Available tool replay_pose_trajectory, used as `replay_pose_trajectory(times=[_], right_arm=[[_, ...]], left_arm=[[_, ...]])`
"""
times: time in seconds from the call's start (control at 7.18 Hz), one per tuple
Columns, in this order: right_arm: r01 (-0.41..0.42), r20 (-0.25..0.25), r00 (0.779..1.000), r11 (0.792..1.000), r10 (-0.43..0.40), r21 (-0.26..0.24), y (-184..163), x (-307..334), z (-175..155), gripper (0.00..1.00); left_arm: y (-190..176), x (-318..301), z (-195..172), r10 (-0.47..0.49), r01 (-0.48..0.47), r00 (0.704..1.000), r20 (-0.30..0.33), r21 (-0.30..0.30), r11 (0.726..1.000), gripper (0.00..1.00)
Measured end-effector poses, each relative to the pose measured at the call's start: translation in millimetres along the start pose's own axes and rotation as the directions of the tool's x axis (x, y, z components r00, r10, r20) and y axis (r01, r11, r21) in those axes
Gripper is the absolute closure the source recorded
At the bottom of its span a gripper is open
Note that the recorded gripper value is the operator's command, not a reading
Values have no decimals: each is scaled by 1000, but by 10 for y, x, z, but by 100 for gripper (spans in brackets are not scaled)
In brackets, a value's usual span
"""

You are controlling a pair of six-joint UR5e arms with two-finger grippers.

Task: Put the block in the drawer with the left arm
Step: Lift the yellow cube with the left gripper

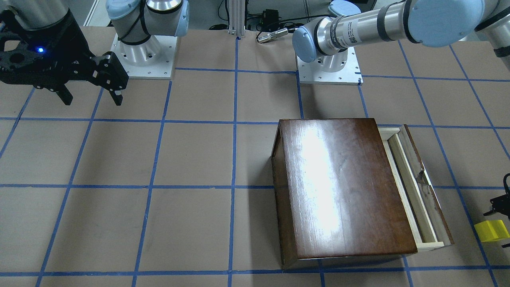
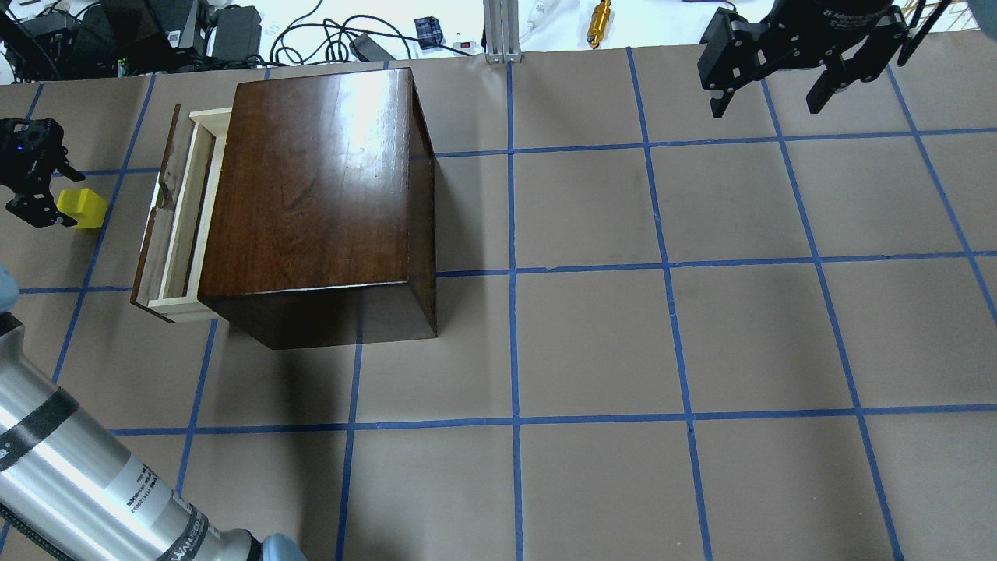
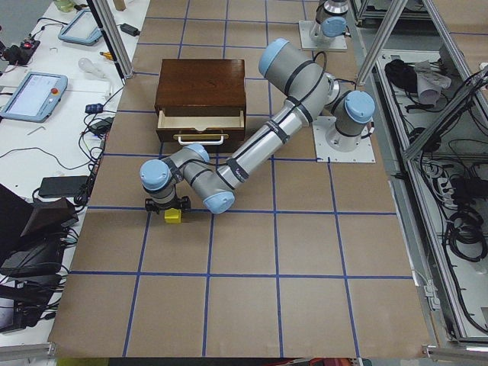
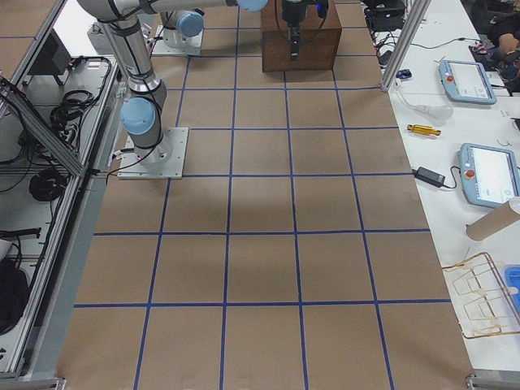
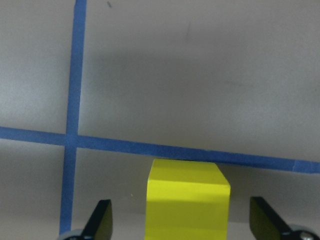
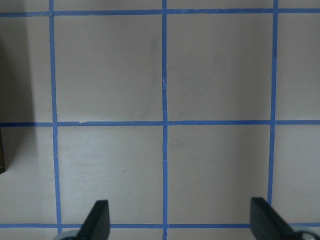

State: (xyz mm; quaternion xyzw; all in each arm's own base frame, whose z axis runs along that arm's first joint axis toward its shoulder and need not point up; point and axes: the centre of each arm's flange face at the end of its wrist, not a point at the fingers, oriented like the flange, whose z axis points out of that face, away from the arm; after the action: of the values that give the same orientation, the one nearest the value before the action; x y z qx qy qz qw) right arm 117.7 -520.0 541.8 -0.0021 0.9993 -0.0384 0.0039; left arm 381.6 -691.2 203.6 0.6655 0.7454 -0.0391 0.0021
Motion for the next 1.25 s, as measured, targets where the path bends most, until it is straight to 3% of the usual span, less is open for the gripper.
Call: replay_pose_trajectory(times=[0.7, 0.84, 0.97, 1.11, 1.25], right_arm=[[0, -1, 1000, 1000, 0, -1, -3, 0, 4, 0], [0, -1, 1000, 1000, 0, -1, -3, 1, 5, 0], [0, -1, 1000, 1000, 0, -1, -3, 1, 4, 0], [0, -1, 1000, 1000, 0, -1, -3, 1, 4, 0], [0, 0, 1000, 1000, 0, -1, -2, -1, 4, 0]], left_arm=[[38, 12, 197, 4, -4, 1000, -22, 11, 1000, 5], [42, 14, 221, 3, -2, 1000, -24, 13, 1000, 25], [50, 14, 234, 3, -3, 1000, -25, 13, 1000, 55], [59, 15, 236, 4, -4, 1000, -25, 13, 1000, 73], [69, 11, 232, 9, -9, 1000, -18, 8, 1000, 85]])
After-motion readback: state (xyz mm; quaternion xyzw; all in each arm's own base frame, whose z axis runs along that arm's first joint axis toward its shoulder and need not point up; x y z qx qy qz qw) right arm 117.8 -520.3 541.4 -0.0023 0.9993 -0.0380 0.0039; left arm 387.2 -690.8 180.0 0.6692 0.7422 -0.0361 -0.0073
